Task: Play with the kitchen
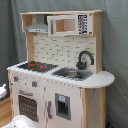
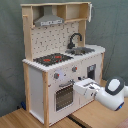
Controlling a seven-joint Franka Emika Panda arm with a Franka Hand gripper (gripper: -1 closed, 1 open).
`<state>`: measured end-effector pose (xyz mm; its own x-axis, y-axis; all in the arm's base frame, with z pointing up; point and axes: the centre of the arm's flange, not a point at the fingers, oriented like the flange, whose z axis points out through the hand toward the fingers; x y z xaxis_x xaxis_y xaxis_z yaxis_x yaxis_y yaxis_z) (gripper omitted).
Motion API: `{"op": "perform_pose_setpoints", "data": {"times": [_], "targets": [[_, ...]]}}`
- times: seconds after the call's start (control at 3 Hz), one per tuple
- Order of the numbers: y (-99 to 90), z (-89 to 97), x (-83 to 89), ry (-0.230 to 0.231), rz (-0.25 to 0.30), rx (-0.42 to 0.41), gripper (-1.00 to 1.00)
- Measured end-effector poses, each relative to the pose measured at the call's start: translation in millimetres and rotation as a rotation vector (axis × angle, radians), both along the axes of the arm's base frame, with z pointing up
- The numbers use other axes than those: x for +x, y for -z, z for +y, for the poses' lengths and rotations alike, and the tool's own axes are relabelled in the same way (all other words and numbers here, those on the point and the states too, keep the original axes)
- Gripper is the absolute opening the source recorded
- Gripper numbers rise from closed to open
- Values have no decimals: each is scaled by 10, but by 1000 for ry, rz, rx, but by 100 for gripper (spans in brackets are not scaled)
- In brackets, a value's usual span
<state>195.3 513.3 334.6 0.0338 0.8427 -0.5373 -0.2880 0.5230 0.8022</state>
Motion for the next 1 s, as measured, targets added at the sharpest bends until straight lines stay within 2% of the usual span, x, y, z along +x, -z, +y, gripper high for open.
{"op": "perform_pose_setpoints", "data": {"times": [0.33,0.67,1.0], "targets": [[76,210,-195,-15,-12,12,100],[229,425,-395,-27,-16,44,100],[416,508,-492,-25,-3,120,100]]}}
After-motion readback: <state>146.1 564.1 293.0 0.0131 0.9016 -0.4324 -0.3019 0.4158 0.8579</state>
